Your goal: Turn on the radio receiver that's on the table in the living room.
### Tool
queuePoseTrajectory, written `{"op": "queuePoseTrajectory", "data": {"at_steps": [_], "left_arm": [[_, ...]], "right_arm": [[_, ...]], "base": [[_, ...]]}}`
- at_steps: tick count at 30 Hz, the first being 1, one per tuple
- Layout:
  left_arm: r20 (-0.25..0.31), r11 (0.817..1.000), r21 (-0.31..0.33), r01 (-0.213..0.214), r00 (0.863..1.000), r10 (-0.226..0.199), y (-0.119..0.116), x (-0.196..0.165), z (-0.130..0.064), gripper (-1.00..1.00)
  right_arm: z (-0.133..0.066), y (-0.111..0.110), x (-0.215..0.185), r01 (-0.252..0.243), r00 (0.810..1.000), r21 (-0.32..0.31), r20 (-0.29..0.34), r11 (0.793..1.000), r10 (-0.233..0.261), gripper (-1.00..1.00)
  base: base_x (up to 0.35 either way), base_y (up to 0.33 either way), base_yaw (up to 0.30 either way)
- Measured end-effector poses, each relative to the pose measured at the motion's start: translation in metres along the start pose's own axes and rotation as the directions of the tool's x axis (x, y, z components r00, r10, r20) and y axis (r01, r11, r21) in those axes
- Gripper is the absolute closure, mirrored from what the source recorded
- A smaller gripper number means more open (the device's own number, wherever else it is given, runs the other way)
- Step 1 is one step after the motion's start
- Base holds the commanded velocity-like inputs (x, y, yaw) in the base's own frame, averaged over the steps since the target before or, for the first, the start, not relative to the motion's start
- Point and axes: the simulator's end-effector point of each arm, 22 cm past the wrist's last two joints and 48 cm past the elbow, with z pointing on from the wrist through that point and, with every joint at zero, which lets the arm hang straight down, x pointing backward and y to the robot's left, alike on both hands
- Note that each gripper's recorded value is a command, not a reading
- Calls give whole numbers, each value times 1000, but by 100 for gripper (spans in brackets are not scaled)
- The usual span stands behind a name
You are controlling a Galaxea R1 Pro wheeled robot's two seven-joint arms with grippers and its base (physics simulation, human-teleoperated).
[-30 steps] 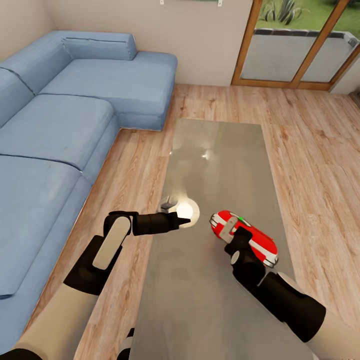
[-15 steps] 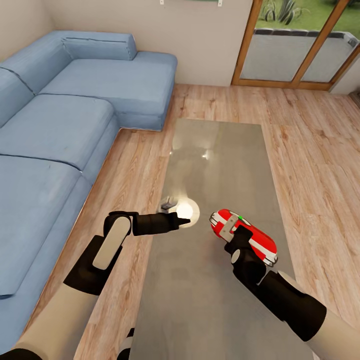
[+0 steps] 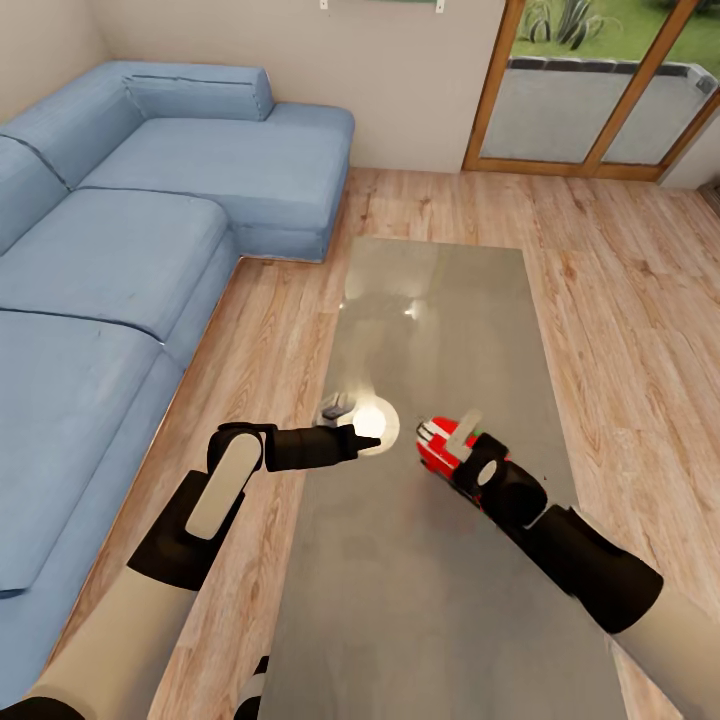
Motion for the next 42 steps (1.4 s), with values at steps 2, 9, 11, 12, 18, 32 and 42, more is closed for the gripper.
{"op": "queuePoseTrajectory", "data": {"at_steps": [2,9,11,12,18,32,42], "left_arm": [[1,1000,-1,0,1000,0,0,0,0,100],[1,1000,0,0,1000,0,0,0,0,100],[1,1000,0,0,1000,0,0,0,0,100],[1,1000,0,0,1000,0,0,0,0,100],[0,1000,-3,0,1000,0,1,0,0,100],[0,1000,-2,0,1000,0,1,0,0,100],[-1,1000,-4,-1,1000,1,2,0,0,100]], "right_arm": [[0,-13,2,7,1000,-42,-4,999,-7,100],[-2,-21,-3,-3,1000,-120,2,993,3,100],[-2,-25,-6,-8,1000,-139,1,990,8,100],[-2,-26,-6,-13,1000,-153,-3,988,13,100],[-5,-23,6,-53,998,-307,-41,950,43,100],[-1,-5,30,-145,987,-438,-124,887,100,100],[15,7,59,-198,970,-453,-219,869,107,100]], "base": [[0,0,0],[0,0,0],[0,0,0],[0,0,0],[0,0,0],[0,0,0],[0,0,0]]}}
